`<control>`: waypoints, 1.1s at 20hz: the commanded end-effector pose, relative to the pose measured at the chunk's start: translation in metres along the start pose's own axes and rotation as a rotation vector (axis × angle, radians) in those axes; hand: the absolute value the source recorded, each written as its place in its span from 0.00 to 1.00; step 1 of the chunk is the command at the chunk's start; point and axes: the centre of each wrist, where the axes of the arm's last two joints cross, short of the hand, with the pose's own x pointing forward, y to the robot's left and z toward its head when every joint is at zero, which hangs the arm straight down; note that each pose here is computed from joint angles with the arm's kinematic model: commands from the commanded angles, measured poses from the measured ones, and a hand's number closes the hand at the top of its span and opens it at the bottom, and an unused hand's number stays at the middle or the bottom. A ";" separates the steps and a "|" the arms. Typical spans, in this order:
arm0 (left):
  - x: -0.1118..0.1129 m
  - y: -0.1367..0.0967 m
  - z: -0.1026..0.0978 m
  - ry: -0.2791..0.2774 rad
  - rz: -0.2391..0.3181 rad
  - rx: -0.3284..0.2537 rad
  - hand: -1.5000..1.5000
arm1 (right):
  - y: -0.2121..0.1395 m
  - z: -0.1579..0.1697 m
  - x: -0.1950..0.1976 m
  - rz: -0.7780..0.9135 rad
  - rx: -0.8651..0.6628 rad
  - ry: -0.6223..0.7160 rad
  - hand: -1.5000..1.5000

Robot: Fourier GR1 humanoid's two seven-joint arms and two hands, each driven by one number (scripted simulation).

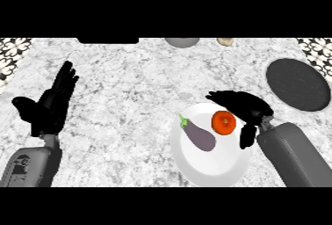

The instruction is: Pick the squash from the plate and place it in the pan

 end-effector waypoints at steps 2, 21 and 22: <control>-0.012 0.024 -0.008 0.005 0.010 0.010 0.50 | -0.002 -0.013 -0.004 -0.006 0.015 -0.007 0.00; -0.018 -0.007 -0.003 -0.019 -0.007 0.002 0.50 | 0.058 -0.045 0.009 0.108 0.106 -0.120 1.00; -0.017 0.010 0.017 -0.004 -0.012 0.002 0.50 | 0.051 -0.049 -0.001 0.104 0.118 -0.109 1.00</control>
